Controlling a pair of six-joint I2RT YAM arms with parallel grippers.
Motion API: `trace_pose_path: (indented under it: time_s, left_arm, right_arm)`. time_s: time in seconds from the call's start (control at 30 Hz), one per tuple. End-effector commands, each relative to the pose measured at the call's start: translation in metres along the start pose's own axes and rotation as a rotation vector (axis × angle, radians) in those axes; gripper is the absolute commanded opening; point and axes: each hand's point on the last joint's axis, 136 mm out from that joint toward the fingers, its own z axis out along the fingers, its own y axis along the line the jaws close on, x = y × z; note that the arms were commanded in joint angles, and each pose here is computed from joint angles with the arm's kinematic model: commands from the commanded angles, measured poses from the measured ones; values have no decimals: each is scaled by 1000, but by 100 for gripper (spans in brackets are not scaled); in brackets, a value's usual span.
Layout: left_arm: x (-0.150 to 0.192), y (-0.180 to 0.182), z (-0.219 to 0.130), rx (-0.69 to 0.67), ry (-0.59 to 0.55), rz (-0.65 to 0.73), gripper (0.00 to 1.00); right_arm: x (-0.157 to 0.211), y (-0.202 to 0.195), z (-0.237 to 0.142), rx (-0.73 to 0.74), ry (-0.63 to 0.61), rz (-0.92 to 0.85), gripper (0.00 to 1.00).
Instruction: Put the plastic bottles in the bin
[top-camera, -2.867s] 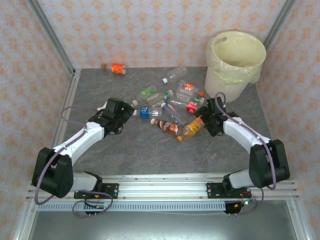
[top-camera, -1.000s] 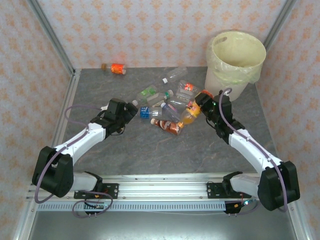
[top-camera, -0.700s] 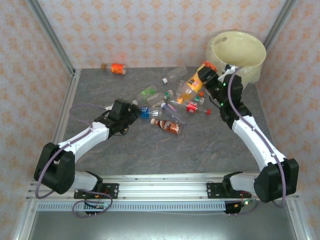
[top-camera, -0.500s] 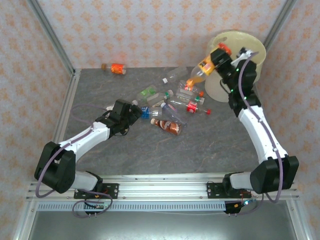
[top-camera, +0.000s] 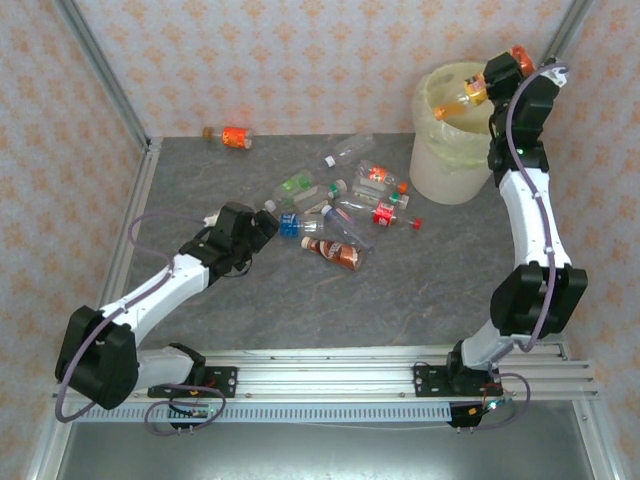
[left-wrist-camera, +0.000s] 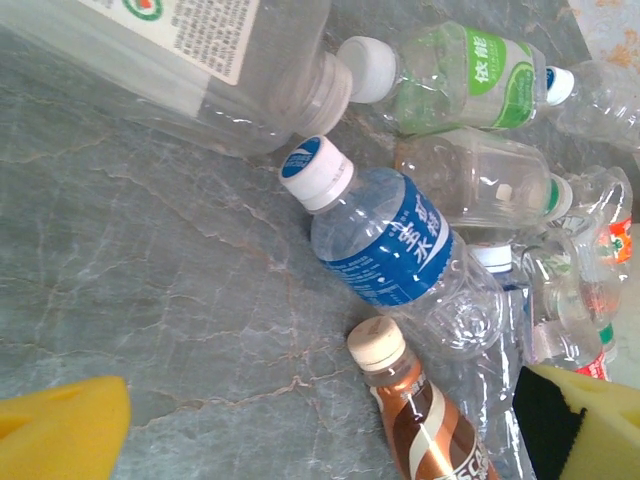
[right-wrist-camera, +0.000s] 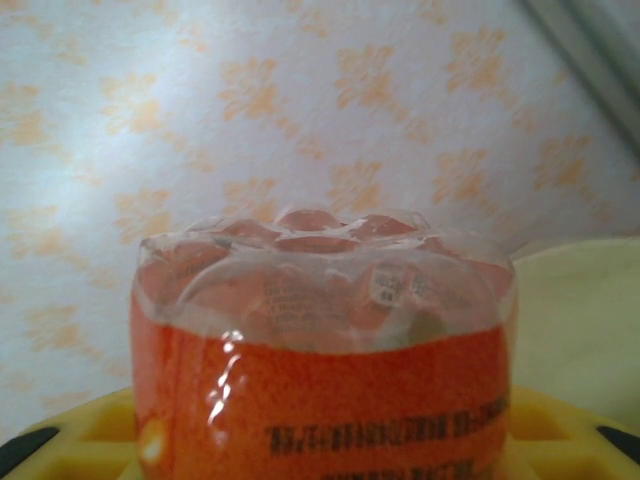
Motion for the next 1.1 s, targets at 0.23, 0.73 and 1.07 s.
trace_pose_path:
  time_s: [0.23,0.73,1.07]
  left_arm:
    - [-3,26,-11,-75,-51,8,100]
    - [-4,24,-10,-70,-52,8,100]
    - [-6,25,-12,-79,-61,14,100]
  right_arm:
    - [13,-11,48,-108,170,-298,53]
    - [101,-30,61,-296,463,-514,60]
    - [143,-34,70,-331,623,-508,68]
